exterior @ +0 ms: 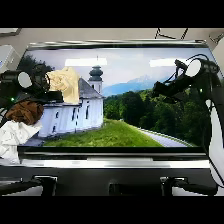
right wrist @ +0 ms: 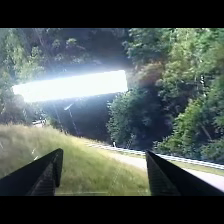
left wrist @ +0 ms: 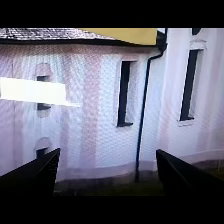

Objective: Fold the clothes and pants, and hang the long-sleeved shirts on hangers.

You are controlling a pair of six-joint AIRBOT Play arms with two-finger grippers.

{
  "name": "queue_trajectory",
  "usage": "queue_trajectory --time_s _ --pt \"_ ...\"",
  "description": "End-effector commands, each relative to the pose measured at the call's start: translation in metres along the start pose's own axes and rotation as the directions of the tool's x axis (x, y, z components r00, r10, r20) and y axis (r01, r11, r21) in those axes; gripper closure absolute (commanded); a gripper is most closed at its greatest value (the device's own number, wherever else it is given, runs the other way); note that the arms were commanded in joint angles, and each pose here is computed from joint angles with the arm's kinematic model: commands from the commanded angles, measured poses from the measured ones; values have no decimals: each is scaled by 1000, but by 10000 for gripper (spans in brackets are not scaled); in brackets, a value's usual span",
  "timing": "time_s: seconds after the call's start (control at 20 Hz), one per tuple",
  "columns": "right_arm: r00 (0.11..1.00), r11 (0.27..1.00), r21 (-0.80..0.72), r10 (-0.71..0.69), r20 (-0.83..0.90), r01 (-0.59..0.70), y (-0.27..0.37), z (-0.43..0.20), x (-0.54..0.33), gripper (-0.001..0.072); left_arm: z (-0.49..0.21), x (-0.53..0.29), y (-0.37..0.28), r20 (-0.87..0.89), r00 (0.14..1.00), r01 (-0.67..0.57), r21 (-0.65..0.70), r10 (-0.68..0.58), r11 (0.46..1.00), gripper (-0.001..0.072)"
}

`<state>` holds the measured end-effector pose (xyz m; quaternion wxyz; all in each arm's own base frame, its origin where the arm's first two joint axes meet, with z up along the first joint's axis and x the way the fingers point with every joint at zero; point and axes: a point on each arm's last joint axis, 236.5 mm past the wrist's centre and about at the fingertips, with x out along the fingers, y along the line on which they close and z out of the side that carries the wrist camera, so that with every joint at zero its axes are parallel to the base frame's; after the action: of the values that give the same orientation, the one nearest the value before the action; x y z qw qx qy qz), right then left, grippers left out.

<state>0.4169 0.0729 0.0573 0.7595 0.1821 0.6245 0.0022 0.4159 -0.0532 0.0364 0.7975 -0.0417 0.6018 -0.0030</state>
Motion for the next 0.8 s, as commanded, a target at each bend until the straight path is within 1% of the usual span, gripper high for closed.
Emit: queue_trajectory --time_s 0.0,0.65,0.75 --pt "1000 1000 -1 0 -1 0 0 0 1 111 0 0 0 -1 1000 0 1 0 1000 -1" --pt "1000 1000 -1 0 -1 0 0 0 1 111 0 0 0 0 1000 0 1 0 1000 -1" --pt "1000 1000 -1 6 17 -6 2 4 0 111 17 1 -4 72 997 19 -49 -16 999 -1"
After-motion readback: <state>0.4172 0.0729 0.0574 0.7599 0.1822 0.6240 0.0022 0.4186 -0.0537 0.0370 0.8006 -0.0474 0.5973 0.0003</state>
